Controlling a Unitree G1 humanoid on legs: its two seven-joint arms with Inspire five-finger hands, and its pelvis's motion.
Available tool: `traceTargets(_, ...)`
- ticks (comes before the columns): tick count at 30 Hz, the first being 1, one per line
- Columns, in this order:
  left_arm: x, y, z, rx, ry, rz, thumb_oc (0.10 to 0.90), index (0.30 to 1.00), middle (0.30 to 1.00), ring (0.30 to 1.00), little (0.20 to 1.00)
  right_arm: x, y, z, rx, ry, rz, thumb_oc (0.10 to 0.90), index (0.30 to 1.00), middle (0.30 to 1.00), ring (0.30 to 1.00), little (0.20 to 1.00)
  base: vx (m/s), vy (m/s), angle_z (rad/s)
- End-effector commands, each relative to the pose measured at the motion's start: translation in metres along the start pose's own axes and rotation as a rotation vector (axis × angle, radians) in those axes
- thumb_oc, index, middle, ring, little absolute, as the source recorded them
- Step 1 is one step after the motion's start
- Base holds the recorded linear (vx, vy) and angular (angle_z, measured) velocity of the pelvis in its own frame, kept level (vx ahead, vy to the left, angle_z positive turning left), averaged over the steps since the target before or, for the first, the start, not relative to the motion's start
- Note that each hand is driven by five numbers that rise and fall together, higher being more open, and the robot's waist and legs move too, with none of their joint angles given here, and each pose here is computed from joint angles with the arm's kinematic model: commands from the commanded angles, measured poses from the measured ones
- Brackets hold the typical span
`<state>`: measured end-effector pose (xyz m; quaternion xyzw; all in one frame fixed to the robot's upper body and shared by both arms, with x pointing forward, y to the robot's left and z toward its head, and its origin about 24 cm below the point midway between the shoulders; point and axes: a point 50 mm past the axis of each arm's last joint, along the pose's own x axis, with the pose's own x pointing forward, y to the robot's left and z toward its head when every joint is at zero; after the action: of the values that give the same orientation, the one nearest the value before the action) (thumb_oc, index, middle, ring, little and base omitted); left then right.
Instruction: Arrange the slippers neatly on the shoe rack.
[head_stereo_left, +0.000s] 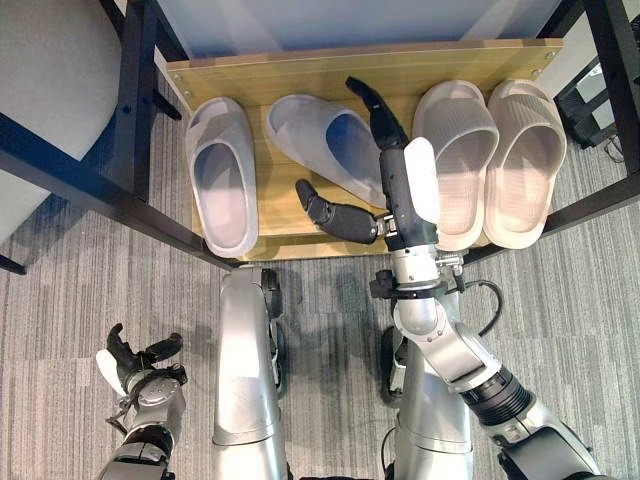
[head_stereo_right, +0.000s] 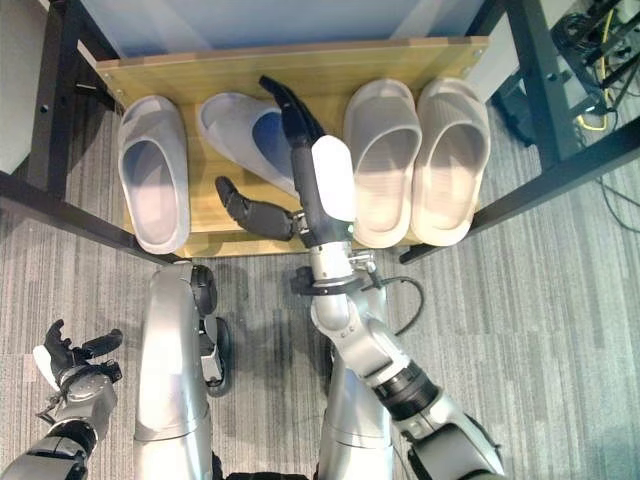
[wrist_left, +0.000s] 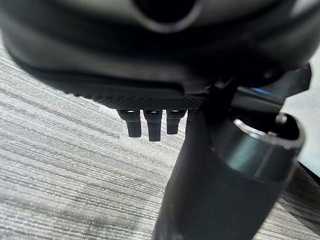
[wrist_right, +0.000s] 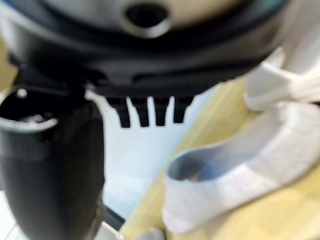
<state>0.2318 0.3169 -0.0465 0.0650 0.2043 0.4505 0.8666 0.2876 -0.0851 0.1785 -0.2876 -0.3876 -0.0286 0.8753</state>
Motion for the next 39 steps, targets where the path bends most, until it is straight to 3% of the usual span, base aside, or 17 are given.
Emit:
traceTargets(1, 0.002, 0.025, -0.010, 0.018, -0.028, 0.097, 0.800, 0.900, 0.900, 0.900, 0.900, 0.010, -0.031, 0.064, 0.147, -0.316, -0.183, 0.800, 0.900, 0.900, 0.900, 0.900, 0.00, 0.000, 0.00)
traceTargets(9, 0.001, 0.028, -0.014, 0.024, -0.020, 0.099, 0.800, 0.900, 0.900, 0.900, 0.900, -0.001, -0.031, 0.060, 0.167, -0.285, -0.167, 0.800, 0.900, 0.900, 0.900, 0.900, 0.00, 0.003, -0.01)
traceTargets(24, 0.008, 0.033, -0.010, 0.010, -0.002, 0.103, 0.800, 0.900, 0.900, 0.900, 0.900, -0.016, -0.010, 0.076, 0.561, -0.253, 0.061, 0.800, 0.900, 0.900, 0.900, 0.900, 0.00, 0.001, -0.01)
traceTargets(39, 0.012, 0.036, -0.007, 0.017, 0.004, 0.096, 0.800, 0.900, 0.900, 0.900, 0.900, -0.014, -0.006, 0.089, 0.672, -0.292, 0.140, 0.800, 0.900, 0.900, 0.900, 0.900, 0.00, 0.000, 0.00)
